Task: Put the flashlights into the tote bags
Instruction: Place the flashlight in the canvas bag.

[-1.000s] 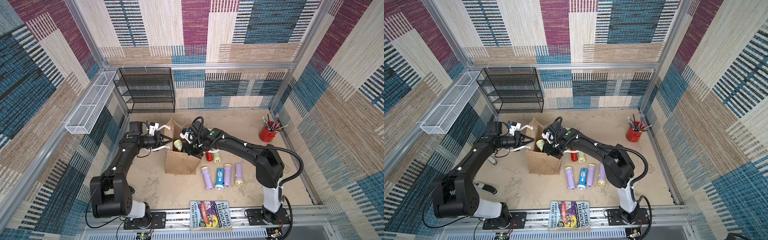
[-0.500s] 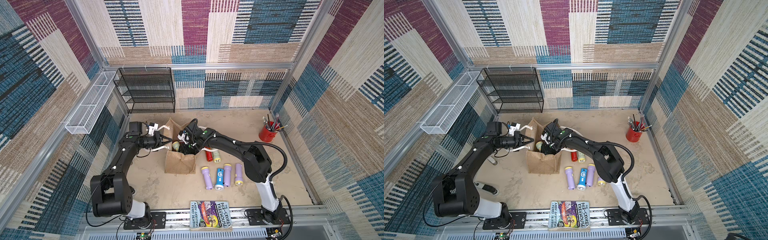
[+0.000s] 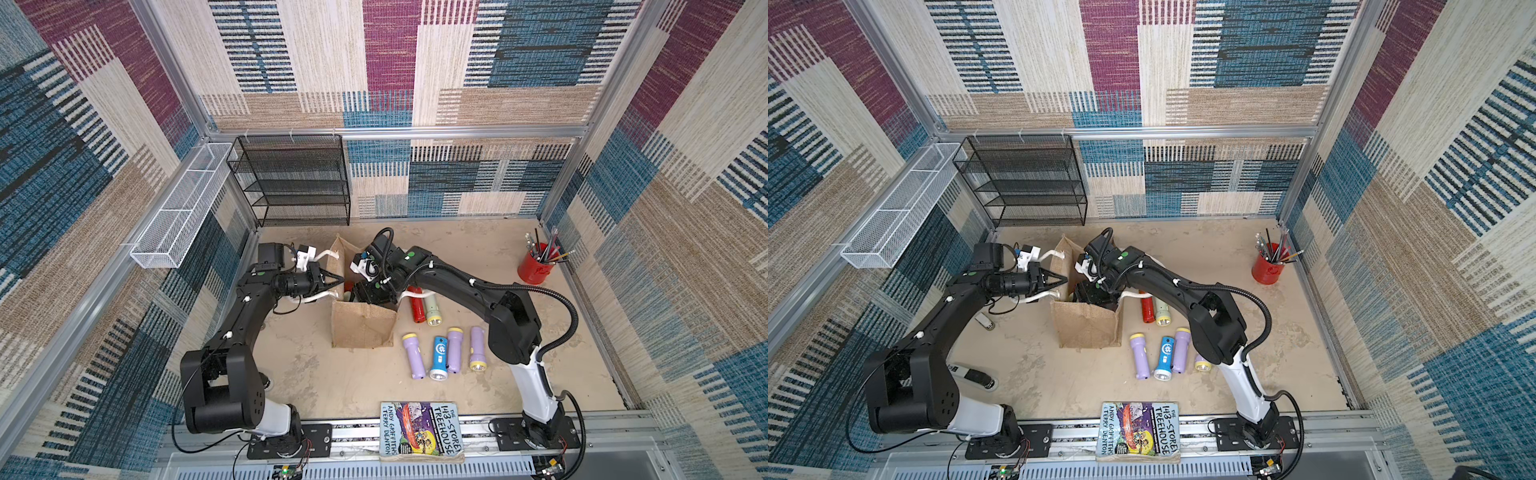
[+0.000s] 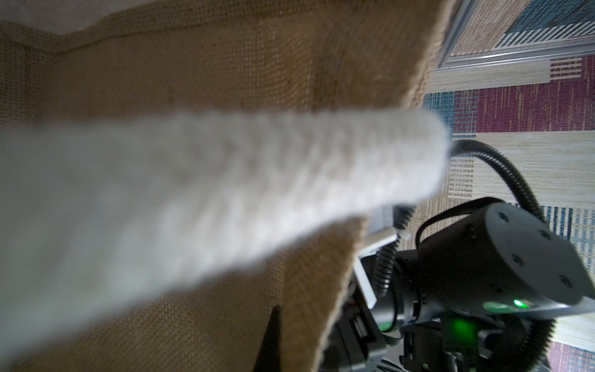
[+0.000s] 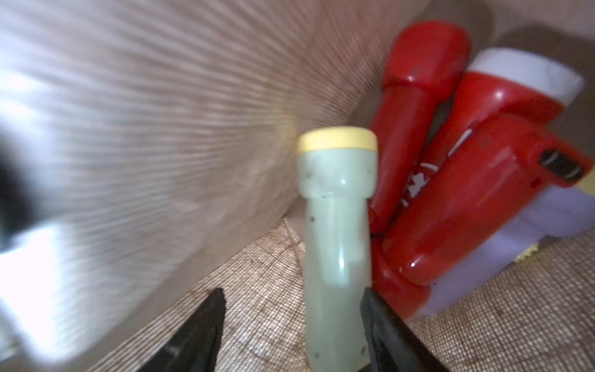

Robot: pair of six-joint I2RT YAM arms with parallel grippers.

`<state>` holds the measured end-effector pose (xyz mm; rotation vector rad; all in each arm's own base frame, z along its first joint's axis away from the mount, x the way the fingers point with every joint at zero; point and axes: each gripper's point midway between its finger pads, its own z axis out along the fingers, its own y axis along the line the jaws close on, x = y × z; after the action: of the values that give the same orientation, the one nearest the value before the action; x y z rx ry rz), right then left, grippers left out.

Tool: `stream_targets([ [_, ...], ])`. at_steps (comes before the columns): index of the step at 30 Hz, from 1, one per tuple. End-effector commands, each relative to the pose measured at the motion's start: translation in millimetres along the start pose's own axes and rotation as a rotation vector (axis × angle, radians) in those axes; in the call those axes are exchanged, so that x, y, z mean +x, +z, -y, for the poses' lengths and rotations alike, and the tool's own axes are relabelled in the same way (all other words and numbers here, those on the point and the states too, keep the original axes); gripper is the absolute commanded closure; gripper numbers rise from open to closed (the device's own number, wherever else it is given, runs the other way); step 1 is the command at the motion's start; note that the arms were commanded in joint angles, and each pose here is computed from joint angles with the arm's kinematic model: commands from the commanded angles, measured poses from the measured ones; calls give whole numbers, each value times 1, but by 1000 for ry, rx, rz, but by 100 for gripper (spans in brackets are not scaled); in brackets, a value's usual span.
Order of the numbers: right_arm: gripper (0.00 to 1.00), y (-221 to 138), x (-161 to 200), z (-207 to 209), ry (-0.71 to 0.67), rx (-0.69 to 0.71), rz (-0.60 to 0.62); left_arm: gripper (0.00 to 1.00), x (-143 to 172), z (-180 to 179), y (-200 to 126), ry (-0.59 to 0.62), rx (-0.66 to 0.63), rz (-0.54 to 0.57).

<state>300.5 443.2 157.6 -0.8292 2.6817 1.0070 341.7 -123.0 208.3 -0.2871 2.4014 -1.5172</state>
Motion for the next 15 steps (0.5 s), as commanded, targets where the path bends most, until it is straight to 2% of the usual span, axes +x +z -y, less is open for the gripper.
stream_targets([
  [1, 29, -16, -3, -3, -85, 39, 8, 98, 2, 2, -1, 21, 3, -12],
  [6, 26, -42, -18, -12, -123, 70, 82, 97, 2, -5, 0, 3, -29, -14],
  [15, 27, -88, -43, -35, -128, -2, 218, 98, 1, -14, 0, -14, -84, -10],
])
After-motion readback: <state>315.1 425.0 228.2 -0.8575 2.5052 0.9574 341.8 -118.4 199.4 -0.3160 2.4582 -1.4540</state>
